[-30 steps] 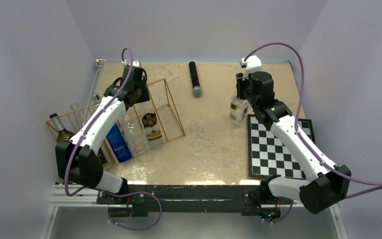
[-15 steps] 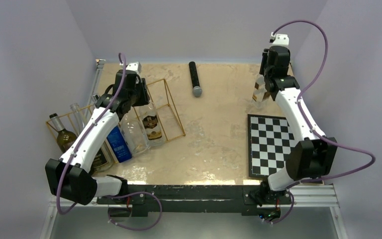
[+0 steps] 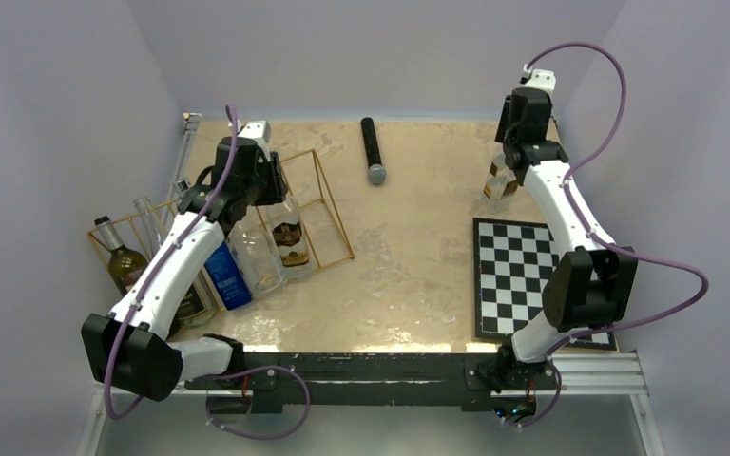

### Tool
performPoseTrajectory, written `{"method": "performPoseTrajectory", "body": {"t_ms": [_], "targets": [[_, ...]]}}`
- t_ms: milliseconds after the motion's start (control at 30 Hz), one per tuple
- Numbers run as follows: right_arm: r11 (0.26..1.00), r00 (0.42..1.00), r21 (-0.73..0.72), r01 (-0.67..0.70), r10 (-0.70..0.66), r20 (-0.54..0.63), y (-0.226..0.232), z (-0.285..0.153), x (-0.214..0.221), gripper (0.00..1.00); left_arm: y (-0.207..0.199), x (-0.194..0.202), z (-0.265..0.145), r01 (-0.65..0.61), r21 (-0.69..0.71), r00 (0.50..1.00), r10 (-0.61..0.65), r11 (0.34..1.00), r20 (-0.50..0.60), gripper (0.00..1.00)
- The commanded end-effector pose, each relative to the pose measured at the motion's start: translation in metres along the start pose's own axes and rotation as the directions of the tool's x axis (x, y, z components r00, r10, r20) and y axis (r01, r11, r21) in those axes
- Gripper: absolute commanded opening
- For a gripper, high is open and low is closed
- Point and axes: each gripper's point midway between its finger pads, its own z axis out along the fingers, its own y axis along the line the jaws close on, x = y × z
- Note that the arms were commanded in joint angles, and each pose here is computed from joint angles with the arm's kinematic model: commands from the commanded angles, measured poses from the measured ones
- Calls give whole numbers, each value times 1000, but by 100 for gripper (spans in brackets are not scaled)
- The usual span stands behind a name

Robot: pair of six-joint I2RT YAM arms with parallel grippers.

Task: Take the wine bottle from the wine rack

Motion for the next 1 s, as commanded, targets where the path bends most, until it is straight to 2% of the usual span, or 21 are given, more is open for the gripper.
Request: {"method": "performPoseTrajectory", "body": {"t_ms": [0, 100, 333, 500, 667, 867, 967], "targets": [[994, 979, 21, -109, 104, 174, -13, -23, -66, 56, -25, -41, -20, 8, 110, 987, -26, 994, 160, 0], [993, 974, -4, -118, 116, 197, -14, -34, -75, 68, -29, -44, -25, 8, 121, 984, -29, 993, 175, 0], [993, 973, -35, -111, 116, 199, -15, -52, -88, 75, -32, -51, -36, 8, 133, 977, -36, 991, 208, 0], [988, 971, -68, -136, 147, 188, -19, -75, -97, 85, -34, -55, -46, 7, 140, 971, -40, 990, 235, 0], [973, 958, -176, -151, 187, 215, -15, -113, -106, 94, -40, -57, -54, 1, 169, 967, -44, 986, 251, 0], [943, 938, -312, -116, 207, 277, -9, -175, -113, 99, -52, -54, -72, -65, 158, 959, 17, 985, 283, 0], [914, 939, -396, -88, 209, 273, 1, -204, -102, 99, -68, -56, -89, -98, 198, 949, 31, 975, 313, 0]]}}
